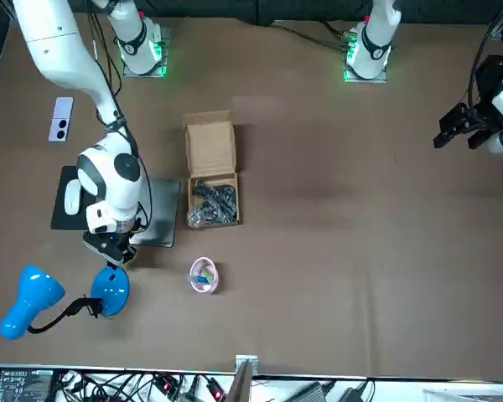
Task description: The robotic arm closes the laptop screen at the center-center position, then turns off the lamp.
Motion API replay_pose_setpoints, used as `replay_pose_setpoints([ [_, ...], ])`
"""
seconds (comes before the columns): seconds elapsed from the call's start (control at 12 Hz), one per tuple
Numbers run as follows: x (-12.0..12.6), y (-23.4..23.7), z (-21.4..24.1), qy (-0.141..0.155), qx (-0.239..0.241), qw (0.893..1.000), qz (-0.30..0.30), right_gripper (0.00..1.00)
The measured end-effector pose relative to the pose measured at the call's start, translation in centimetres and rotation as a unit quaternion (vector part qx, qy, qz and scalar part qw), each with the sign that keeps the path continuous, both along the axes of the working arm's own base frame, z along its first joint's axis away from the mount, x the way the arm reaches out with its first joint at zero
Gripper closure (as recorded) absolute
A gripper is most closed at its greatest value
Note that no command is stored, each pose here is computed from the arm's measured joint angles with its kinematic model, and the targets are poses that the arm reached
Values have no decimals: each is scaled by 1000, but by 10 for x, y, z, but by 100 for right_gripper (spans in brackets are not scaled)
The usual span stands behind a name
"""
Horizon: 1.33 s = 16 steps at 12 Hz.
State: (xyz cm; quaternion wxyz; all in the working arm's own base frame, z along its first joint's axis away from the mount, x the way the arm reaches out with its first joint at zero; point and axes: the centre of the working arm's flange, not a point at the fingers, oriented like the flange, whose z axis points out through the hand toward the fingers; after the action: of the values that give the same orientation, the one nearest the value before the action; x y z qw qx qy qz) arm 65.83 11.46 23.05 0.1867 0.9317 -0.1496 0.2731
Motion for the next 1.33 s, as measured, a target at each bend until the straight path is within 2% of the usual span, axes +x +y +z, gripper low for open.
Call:
replay_pose_setpoints([
  [1.33,2,-9,-12,-3,21,1000,17,98],
])
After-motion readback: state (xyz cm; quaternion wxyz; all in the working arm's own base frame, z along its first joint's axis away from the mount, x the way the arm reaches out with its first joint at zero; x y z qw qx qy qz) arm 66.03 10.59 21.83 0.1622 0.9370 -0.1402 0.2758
